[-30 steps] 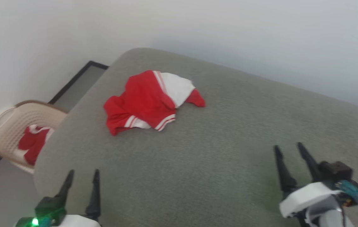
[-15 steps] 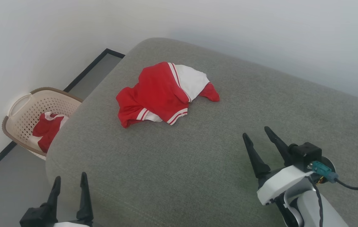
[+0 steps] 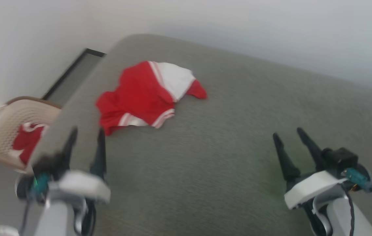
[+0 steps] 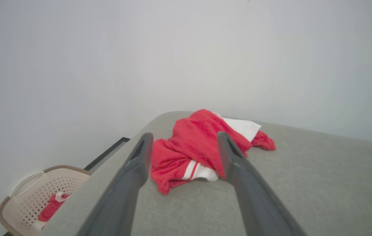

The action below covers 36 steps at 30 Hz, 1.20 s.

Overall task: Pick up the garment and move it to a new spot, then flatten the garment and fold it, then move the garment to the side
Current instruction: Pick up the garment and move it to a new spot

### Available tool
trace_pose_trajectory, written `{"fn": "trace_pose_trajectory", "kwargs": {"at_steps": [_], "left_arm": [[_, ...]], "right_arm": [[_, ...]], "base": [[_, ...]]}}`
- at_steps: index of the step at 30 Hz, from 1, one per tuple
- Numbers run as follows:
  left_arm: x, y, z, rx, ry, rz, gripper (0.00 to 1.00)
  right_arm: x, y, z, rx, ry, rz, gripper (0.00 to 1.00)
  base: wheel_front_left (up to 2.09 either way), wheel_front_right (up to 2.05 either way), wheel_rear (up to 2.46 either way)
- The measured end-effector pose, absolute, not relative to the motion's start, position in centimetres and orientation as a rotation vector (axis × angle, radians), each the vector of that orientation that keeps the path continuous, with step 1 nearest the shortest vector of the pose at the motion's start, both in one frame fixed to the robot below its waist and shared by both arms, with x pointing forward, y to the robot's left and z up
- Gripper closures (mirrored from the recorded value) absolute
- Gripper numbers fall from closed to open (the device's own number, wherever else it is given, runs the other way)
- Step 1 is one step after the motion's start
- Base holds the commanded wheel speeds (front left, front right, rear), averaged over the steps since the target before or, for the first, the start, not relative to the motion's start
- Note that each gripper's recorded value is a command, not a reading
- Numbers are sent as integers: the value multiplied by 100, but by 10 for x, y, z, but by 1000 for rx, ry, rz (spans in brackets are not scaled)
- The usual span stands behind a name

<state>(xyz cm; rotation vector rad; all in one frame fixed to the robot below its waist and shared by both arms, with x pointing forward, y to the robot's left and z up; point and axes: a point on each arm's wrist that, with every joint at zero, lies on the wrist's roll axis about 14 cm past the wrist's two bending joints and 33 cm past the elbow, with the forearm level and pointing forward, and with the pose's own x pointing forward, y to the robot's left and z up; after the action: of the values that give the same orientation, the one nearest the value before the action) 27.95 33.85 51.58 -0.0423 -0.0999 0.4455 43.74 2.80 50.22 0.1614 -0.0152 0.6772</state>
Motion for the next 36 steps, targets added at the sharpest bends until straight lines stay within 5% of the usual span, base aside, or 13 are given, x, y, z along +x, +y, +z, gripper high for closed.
{"fn": "trace_pose_trajectory", "kwargs": {"at_steps": [9,15,24,36], "left_arm": [[411,362,525,-48,-32,331,0],[492,370,486,-70,217,295,0],[513,352,382,-128,721,284,0],[528,344,337,-114,961,257,0]], "right_arm": [[471,-37,484,177,-9,503,0],[485,-87,455,203,38,351,0],[484,-123,422,217,108,236,0],[505,-118,417,223,85,250,0]], "base": [[0,0,0],[0,0,0],[0,0,0],[0,0,0]]}}
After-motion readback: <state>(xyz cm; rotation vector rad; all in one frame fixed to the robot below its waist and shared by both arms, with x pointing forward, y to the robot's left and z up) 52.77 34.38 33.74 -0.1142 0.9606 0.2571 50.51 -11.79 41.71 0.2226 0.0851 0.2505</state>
